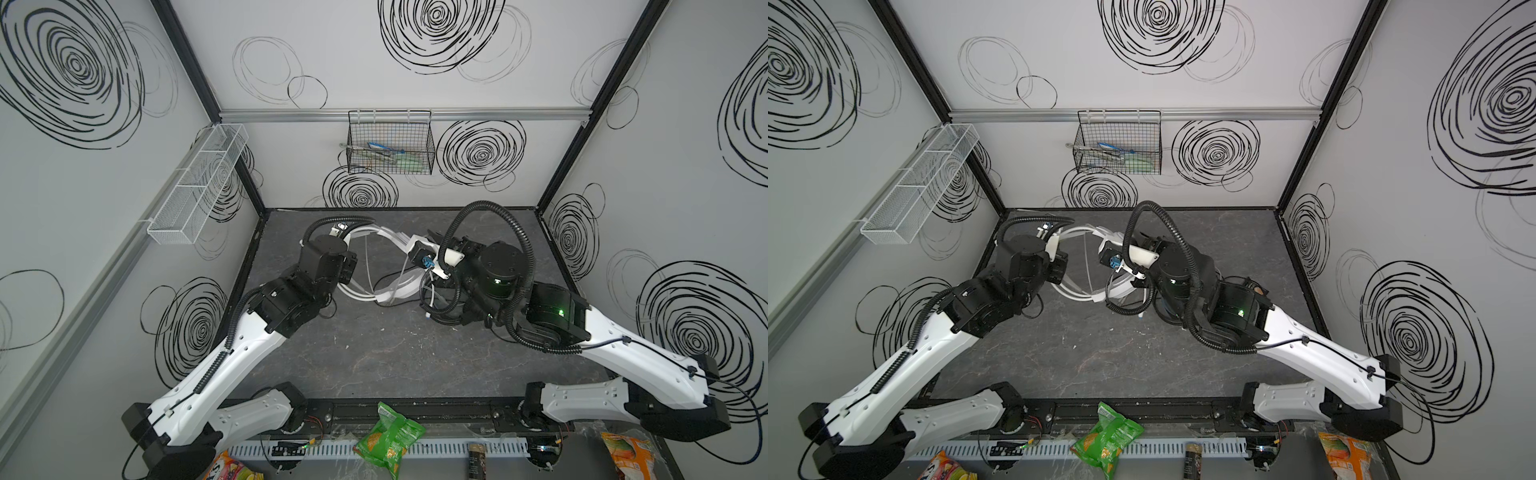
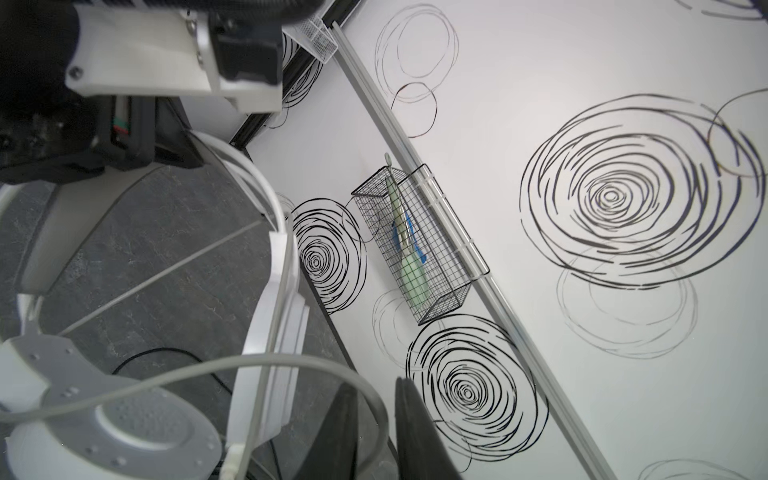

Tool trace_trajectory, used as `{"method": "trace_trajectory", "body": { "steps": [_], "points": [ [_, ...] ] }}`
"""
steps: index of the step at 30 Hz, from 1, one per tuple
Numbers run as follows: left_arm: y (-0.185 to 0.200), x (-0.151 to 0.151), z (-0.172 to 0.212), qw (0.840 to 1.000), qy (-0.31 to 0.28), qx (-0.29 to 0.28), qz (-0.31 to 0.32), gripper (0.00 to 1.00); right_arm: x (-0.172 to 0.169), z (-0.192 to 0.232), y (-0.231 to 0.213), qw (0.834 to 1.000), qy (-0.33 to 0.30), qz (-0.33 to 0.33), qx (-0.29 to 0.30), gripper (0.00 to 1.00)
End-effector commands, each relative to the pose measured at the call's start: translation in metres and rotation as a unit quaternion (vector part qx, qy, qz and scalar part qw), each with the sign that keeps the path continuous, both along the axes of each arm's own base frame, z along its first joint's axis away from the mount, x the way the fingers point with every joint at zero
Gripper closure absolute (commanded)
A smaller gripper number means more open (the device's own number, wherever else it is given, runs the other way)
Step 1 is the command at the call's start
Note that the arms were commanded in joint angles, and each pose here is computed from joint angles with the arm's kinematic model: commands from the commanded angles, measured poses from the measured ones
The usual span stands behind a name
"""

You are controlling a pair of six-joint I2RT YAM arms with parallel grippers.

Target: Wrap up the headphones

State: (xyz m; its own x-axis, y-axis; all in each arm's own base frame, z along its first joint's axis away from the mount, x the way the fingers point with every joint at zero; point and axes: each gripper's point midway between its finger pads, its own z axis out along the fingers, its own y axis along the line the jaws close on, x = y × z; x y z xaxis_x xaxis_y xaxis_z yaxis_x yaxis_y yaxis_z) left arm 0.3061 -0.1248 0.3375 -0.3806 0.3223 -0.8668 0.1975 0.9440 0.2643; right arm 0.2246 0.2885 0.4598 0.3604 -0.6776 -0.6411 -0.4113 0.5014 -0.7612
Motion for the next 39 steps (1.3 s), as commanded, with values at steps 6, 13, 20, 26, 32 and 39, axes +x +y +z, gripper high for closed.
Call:
{"method": "trace_trajectory", "body": {
  "steps": [6,13,20,26,32,39],
  "points": [
    [-0.048,-0.015,0.013,0.991,-0.001,-0.062,-0.122,1.00,-0.005,0.046,0.019,0.997,-0.045,0.060,0.008,0.76],
    [-0.050,-0.012,0.009,0.991,0.005,-0.070,-0.111,1.00,-0.008,0.038,0.038,0.997,-0.035,0.074,-0.004,0.79],
    [-0.043,-0.011,0.007,0.990,0.021,-0.082,-0.113,1.00,0.006,0.038,0.005,0.993,0.047,0.033,0.100,0.45],
    [-0.038,-0.007,0.009,0.989,0.033,-0.098,-0.104,1.00,0.001,0.009,-0.036,0.972,0.137,0.008,0.192,0.20],
    [-0.023,-0.005,0.040,0.989,0.002,-0.128,-0.070,1.00,0.003,-0.039,-0.085,0.925,0.215,-0.038,0.311,0.15],
    [-0.012,-0.010,0.085,0.986,-0.016,-0.157,-0.046,1.00,0.016,-0.101,-0.084,0.891,0.295,-0.028,0.344,0.12]
  ]
}}
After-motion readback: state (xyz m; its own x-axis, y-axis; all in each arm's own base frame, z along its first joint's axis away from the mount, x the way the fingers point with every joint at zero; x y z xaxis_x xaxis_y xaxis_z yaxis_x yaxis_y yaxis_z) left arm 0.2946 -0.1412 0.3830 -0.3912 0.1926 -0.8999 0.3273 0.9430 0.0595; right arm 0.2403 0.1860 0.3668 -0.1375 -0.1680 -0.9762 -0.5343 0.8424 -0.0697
